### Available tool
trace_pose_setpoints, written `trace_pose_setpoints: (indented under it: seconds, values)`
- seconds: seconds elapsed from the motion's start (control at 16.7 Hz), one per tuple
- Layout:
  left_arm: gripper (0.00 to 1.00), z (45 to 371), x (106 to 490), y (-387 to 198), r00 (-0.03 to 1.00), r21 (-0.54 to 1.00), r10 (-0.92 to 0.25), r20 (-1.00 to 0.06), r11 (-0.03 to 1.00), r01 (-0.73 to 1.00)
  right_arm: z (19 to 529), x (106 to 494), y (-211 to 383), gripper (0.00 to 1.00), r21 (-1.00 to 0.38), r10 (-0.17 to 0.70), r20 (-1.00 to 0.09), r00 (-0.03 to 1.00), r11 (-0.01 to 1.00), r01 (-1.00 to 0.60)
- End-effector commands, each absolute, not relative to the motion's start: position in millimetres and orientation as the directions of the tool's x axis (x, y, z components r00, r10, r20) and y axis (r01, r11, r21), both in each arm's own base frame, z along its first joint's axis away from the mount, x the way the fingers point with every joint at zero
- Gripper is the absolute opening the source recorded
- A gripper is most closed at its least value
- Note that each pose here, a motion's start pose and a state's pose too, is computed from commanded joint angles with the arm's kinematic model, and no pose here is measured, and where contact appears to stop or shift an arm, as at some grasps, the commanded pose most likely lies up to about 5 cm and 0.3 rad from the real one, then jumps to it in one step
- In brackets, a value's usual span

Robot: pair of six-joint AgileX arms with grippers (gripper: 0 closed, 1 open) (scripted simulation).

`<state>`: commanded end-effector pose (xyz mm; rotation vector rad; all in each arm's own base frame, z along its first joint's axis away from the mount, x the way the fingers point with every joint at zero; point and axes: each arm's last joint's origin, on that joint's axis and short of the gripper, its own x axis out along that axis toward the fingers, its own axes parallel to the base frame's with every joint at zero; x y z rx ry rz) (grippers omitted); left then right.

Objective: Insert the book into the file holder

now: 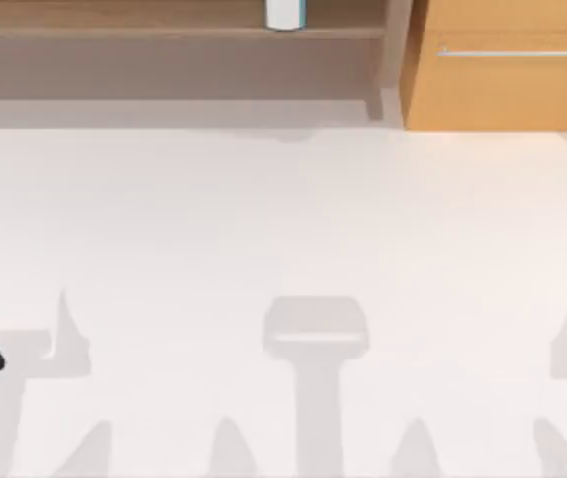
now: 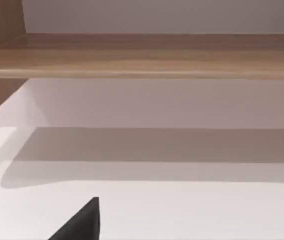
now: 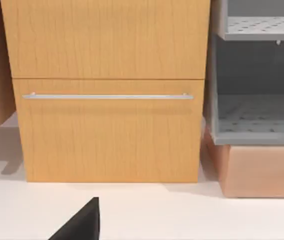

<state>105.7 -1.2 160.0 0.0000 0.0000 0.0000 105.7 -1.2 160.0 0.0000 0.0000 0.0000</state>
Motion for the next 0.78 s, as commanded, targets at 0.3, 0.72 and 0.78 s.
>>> trace_pose_setpoints:
  seconds: [0.3,0.72,0.78]
  values:
    - [1.00,160.0,105.7,-1.2,1.000,0.000,0.000,0.000,1.000,0.000,174.3,106.7,2.3,1.00,0.021,0.001,0.013,1.000,1.000,-0.002]
    - [1.00,160.0,105.7,-1.2,1.000,0.000,0.000,0.000,1.000,0.000,281.3,142.0,35.7,1.00,0.137,0.006,0.073,0.997,0.990,-0.016]
    - [1.00,160.0,105.7,-1.2,1.000,0.000,0.000,0.000,1.000,0.000,300.2,155.2,46.7,1.00,0.151,0.008,0.077,0.997,0.988,-0.019]
